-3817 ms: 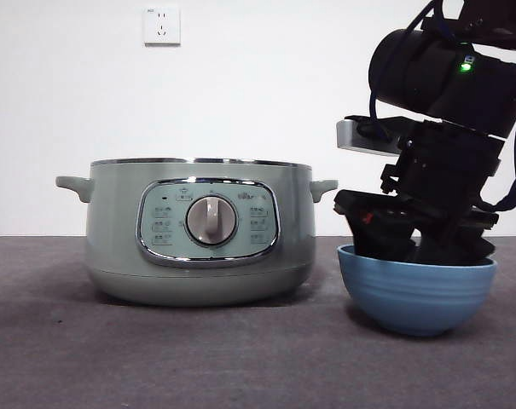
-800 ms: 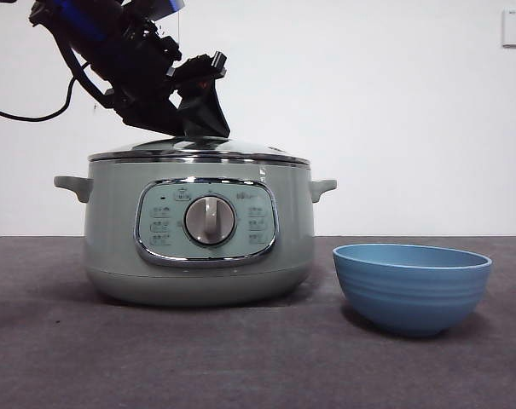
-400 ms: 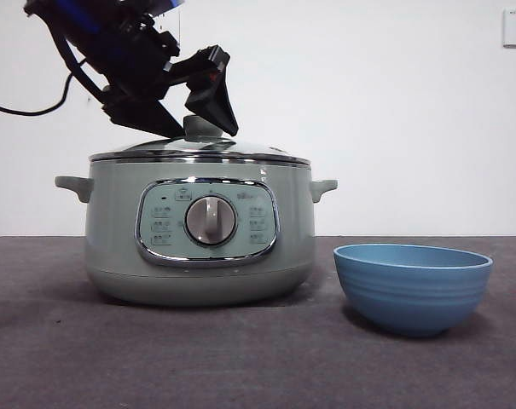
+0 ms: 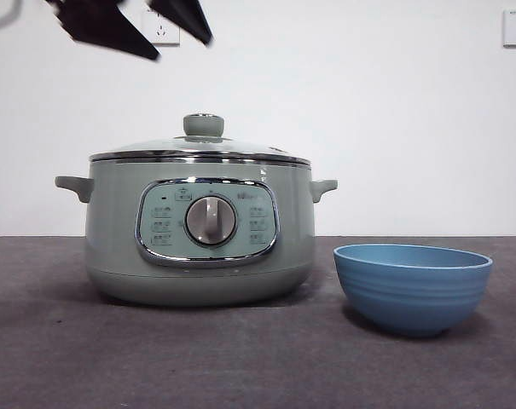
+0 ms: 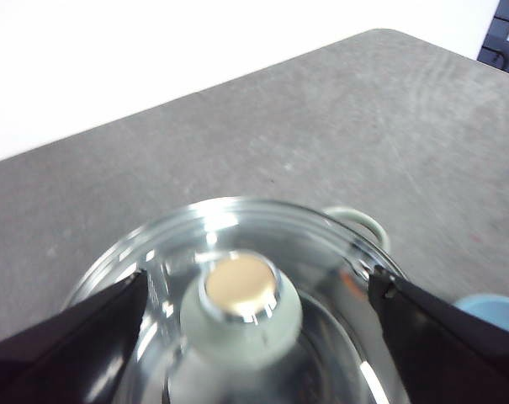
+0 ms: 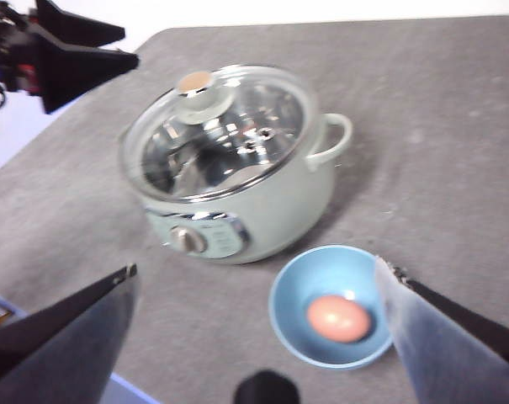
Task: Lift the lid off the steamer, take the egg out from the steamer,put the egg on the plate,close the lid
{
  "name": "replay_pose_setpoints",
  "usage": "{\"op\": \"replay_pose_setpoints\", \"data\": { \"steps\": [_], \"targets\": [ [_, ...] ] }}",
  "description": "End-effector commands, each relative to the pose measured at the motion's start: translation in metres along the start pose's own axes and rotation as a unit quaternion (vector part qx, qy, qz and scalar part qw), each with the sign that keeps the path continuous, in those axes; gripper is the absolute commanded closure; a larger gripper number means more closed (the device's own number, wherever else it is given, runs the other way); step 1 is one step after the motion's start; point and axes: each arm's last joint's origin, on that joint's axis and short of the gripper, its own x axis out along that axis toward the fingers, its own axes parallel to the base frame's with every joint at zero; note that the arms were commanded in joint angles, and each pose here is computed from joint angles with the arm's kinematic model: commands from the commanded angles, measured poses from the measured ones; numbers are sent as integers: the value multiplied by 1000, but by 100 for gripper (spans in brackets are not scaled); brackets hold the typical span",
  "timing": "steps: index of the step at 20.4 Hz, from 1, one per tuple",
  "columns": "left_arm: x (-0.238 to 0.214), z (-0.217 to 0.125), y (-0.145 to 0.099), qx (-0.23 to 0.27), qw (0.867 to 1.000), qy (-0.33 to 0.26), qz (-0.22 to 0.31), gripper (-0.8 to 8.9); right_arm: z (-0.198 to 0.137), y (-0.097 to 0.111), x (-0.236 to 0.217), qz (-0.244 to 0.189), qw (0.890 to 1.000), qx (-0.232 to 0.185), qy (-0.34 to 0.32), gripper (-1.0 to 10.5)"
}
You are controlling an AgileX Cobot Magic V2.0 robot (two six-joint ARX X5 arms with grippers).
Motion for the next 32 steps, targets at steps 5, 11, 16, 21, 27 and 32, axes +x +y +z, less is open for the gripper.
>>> {"op": "replay_pose_setpoints", "data": {
  "steps": [5,11,16,21,27,32],
  "targets": [
    [-70,-6,-12,-45,997,40,-51,369,-4,1,0,16,1000,3,23,474],
    [-114,-15,-20,-53,993,62,-83,374,-12,1,-1,32,997,11,69,479],
    [-133,-24,-24,-61,988,86,-110,379,-17,0,-2,31,995,16,98,577],
    [-137,-30,-25,-68,984,117,-113,782,-21,0,-3,48,991,22,120,935],
    [-137,-32,-25,-69,983,125,-113,818,-22,0,-3,43,991,22,121,958],
    [-137,-32,-25,-69,984,124,-112,817,-22,0,-3,43,991,22,121,945]
  ]
}}
